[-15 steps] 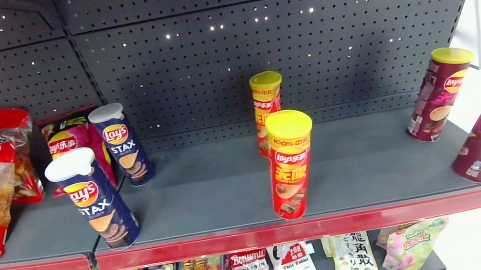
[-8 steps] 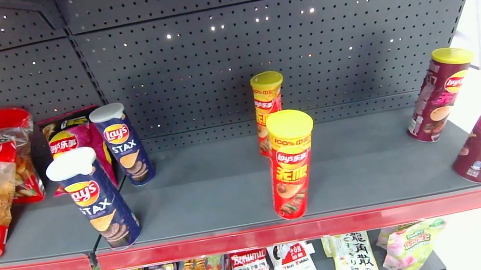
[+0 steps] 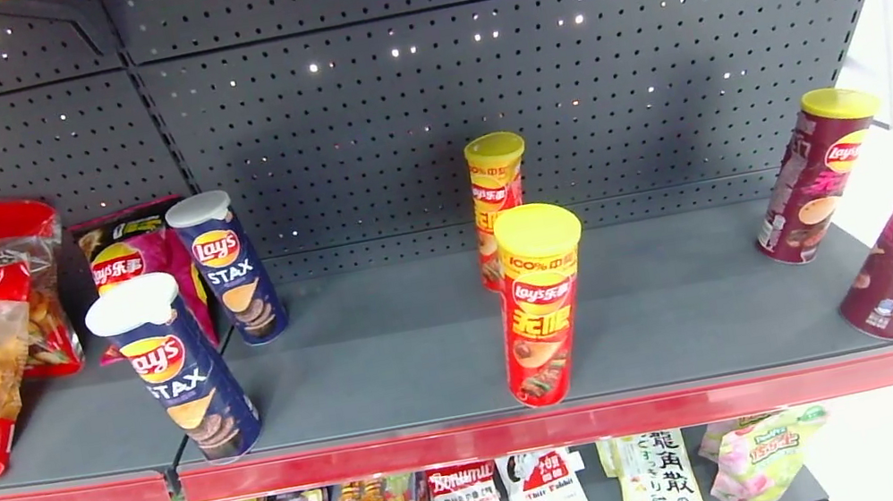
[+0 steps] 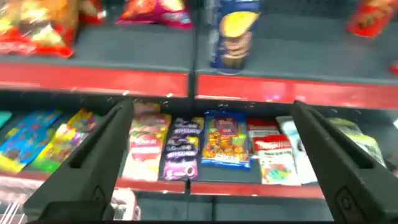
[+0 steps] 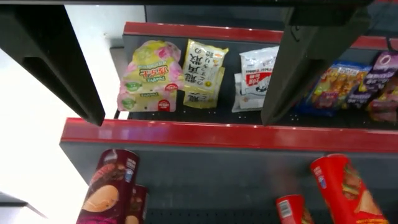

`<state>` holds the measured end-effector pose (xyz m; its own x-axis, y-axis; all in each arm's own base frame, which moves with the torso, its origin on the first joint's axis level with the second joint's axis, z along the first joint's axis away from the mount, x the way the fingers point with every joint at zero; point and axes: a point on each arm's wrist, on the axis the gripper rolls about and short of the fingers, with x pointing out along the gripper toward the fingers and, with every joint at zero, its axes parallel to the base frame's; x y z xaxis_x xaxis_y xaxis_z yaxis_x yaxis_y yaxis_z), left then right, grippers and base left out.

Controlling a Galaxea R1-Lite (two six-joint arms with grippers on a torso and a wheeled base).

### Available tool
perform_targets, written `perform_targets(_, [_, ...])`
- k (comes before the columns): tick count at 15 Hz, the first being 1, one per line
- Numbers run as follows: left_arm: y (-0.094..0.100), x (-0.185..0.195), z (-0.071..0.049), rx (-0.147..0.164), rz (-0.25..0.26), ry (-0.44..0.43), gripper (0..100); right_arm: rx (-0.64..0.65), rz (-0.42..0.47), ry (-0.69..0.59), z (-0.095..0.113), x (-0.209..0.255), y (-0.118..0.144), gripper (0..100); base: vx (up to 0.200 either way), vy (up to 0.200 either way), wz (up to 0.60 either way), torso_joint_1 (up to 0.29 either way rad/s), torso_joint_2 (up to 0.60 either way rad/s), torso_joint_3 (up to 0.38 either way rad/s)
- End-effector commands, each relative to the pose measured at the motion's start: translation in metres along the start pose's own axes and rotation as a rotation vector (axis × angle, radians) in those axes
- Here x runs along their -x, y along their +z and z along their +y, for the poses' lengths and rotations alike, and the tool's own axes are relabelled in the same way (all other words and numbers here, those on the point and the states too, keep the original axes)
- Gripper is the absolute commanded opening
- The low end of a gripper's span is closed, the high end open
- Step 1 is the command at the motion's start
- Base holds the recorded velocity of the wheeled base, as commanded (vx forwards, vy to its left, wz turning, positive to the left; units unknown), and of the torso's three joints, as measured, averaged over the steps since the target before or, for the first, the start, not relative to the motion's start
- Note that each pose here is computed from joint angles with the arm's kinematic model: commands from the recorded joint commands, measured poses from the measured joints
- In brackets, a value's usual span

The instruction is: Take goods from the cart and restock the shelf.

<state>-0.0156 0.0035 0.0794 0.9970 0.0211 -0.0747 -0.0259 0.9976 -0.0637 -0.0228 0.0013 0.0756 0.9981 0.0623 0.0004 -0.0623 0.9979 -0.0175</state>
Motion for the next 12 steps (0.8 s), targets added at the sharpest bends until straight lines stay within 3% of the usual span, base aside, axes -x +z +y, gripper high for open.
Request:
perform_targets(1, [-0.001,-0.001,-0.002,0.01,0.013,0.138,100,-0.005,-0.028,0.042,0.0,0.001,0.013,100,0.0,0.0,0.0,0.0,0.0,0.0])
perform_targets(2, [-0.001,-0.001,-0.003,0.01,0.014,0.201,100,-0.1,-0.005,0.07,-0.001,-0.006,0.057,100,0.0,0.0,0.0,0.0,0.0,0.0])
perform_targets(3, [-0.001,-0.001,-0.003,0.01,0.008,0.199,100,-0.134,0.002,0.067,-0.001,-0.009,0.069,100,0.0,0.0,0.0,0.0,0.0,0.0])
perform_targets(4, [-0.002,0.0,-0.004,0.002,0.006,0.156,100,-0.185,0.008,0.079,-0.002,-0.022,0.112,100,0.0,0.0,0.0,0.0,0.0,0.0])
perform_targets(8, [-0.002,0.0,-0.005,-0.002,0.011,0.104,100,-0.074,0.221,0.357,0.004,-0.042,0.075,100,0.0,0.0,0.0,0.0,0.0,0.0])
perform_targets(9, [-0.002,0.0,-0.005,-0.005,0.011,0.105,100,-0.07,0.255,0.371,0.005,-0.048,0.075,100,0.0,0.0,0.0,0.0,0.0,0.0])
perform_targets(11, [-0.002,0.0,-0.005,-0.074,0.015,0.109,100,-0.037,0.363,0.383,0.013,-0.1,0.098,100,0.0,0.0,0.0,0.0,0.0,0.0])
perform_targets(12, [-0.002,0.0,-0.005,-0.069,0.018,0.109,100,-0.033,0.388,0.385,0.016,-0.119,0.104,100,0.0,0.0,0.0,0.0,0.0,0.0])
